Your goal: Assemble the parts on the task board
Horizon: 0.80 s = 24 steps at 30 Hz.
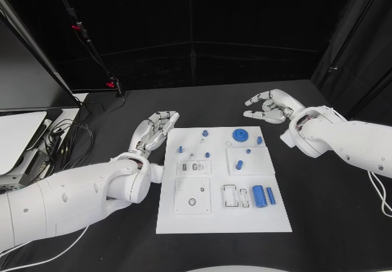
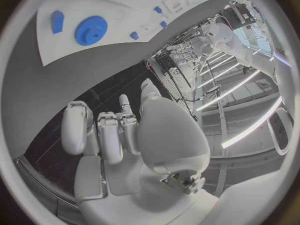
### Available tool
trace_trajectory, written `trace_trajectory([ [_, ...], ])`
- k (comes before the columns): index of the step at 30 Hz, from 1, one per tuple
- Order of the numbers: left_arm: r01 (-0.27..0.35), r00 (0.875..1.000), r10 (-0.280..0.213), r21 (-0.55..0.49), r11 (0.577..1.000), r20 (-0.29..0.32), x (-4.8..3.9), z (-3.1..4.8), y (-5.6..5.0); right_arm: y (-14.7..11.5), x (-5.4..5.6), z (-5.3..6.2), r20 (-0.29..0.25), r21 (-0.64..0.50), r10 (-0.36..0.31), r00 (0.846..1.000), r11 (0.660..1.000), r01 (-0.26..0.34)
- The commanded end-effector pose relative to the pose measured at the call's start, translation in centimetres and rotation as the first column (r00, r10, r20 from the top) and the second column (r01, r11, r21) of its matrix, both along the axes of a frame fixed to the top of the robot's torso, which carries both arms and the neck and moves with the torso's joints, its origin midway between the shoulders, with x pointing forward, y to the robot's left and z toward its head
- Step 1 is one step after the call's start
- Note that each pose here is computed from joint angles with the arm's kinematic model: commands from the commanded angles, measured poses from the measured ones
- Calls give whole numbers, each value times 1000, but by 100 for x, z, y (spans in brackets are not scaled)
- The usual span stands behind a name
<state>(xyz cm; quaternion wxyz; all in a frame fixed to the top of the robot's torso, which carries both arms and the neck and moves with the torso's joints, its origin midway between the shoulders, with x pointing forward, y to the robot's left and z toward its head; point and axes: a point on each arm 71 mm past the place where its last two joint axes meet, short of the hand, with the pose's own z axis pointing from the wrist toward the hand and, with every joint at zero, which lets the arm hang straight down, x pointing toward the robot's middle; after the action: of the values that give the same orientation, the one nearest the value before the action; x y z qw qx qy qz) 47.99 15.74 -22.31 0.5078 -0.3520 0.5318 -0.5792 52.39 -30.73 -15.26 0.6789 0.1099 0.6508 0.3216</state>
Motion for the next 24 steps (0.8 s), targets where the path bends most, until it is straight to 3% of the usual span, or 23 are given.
trace_trajectory([
  [1,46,967,-31,-54,997,251,-61,183,-14,12,29,-19,19,-123,27,999,992,-25],
  [12,46,968,-31,-53,998,250,-63,176,-9,54,147,-174,-53,-262,5,999,965,-18],
  [19,45,968,-30,-53,998,249,-64,173,-3,116,178,-236,-65,-341,6,998,940,-28],
  [24,44,968,-30,-52,998,247,-63,171,-1,157,189,-308,-109,-381,-2,994,924,-39],
])
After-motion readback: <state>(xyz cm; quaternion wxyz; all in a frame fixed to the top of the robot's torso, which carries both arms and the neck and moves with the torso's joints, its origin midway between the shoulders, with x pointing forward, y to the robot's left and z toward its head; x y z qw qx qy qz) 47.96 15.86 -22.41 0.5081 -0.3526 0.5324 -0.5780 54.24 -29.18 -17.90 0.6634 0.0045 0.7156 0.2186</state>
